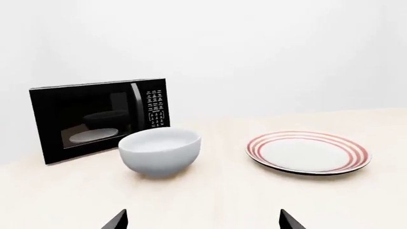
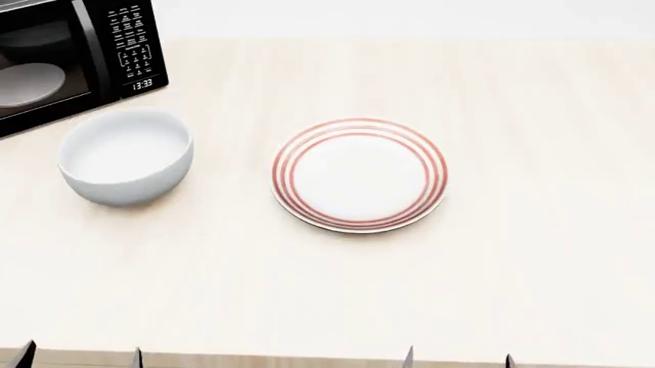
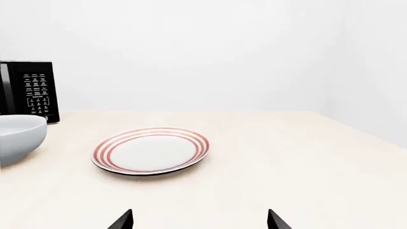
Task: Pick up the white bowl and put it on the plate.
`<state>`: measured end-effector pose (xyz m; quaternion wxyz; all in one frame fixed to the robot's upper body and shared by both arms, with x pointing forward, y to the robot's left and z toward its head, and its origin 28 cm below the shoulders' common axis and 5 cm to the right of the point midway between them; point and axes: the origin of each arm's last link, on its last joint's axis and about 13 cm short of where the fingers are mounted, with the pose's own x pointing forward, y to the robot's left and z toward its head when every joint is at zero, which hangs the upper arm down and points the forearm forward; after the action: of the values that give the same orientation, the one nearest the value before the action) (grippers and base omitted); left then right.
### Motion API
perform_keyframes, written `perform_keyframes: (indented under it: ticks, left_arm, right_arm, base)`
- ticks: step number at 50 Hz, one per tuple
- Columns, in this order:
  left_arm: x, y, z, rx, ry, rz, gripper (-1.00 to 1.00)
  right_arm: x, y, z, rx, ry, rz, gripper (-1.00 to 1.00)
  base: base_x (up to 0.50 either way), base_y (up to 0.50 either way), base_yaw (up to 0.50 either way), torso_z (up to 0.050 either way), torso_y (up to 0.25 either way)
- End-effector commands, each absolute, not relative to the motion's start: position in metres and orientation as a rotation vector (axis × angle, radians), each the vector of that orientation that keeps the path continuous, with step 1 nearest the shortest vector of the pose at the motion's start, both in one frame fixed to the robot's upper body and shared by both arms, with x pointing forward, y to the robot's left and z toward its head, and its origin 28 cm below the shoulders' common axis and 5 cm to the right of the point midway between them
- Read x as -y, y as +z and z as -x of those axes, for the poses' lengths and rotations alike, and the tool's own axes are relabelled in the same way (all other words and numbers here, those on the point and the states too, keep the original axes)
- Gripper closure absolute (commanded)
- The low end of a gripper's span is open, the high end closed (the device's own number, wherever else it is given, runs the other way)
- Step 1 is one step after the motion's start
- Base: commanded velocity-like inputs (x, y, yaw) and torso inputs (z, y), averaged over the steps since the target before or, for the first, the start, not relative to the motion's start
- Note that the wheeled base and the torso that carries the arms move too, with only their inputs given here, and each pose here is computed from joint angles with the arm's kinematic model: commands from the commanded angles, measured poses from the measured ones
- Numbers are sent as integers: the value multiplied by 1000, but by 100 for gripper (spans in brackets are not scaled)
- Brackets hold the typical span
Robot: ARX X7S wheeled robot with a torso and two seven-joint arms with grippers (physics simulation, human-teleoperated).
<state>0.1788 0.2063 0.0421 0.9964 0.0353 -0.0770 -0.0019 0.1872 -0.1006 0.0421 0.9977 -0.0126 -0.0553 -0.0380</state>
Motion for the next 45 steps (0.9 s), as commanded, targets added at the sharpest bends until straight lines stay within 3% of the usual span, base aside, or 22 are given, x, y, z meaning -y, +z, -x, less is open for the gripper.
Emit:
perform_keyframes:
  ticks: [1,45]
  left_arm:
    - [-205,60,-170,214,-4,-72,-100]
    - [-202,97,-153,306,0,-65,-100]
  right_arm:
    - [102,62,-178,172,-99,21,-100]
    - [98,95,-161,299,-79,12,-100]
  base:
    - [0,0,0,0,0]
    - [1,0,0,0,0]
